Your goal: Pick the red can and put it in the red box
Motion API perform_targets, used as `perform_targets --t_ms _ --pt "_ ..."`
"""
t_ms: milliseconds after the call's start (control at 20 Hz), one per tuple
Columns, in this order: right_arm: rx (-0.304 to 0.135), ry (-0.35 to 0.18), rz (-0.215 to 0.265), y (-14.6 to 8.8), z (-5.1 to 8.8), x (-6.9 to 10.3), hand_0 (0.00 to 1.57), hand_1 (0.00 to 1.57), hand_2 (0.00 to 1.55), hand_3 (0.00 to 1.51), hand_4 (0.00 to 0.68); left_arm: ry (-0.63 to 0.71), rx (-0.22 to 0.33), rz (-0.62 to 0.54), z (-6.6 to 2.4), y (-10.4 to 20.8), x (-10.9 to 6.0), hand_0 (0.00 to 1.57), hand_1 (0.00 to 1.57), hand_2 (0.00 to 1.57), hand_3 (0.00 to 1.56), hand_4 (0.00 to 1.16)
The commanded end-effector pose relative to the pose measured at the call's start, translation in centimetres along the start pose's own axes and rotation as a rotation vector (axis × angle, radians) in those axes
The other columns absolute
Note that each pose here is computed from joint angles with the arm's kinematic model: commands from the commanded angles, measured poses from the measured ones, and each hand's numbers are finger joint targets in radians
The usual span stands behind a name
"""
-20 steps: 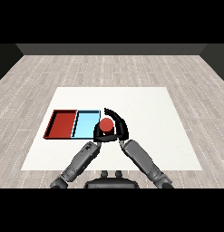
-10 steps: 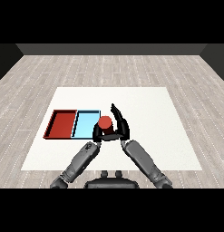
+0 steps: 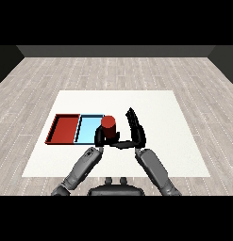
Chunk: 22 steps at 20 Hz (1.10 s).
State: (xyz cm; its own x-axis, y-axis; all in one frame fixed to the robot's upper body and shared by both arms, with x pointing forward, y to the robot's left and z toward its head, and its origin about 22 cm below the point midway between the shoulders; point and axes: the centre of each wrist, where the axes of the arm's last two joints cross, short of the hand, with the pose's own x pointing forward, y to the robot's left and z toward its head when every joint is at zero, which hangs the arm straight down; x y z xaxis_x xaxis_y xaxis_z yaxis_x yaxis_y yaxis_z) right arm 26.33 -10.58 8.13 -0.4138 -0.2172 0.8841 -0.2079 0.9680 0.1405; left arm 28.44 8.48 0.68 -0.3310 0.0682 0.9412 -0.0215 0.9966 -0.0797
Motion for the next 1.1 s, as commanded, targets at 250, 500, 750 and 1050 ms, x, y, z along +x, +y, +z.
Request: perform_targets --t_ms 250,500,750,1050 --pt "-0.043 -0.042 -0.027 -5.7 2.4 5.6 0.0 0.0 0.0 0.0 0.0 -0.043 0.08 -0.046 -2.7 3.9 1.3 1.57 1.57 1.57 1.48 1.13" --pt "-0.113 -0.017 0.037 -8.0 6.0 3.9 0.0 0.0 0.0 0.0 0.0 -0.063 0.136 -0.165 -4.51 10.8 3.0 1.57 1.57 1.57 1.48 1.13" --pt "-0.178 0.011 0.061 -12.7 5.4 4.8 0.0 0.0 0.0 0.0 0.0 -0.036 0.207 -0.316 -5.13 16.5 4.2 1.57 1.57 1.57 1.49 1.11" --pt "-0.202 0.042 0.032 -12.9 6.1 0.8 0.0 0.0 0.0 0.0 0.0 0.147 0.285 -0.53 -7.31 22.4 2.9 1.57 1.57 1.54 1.47 1.11"
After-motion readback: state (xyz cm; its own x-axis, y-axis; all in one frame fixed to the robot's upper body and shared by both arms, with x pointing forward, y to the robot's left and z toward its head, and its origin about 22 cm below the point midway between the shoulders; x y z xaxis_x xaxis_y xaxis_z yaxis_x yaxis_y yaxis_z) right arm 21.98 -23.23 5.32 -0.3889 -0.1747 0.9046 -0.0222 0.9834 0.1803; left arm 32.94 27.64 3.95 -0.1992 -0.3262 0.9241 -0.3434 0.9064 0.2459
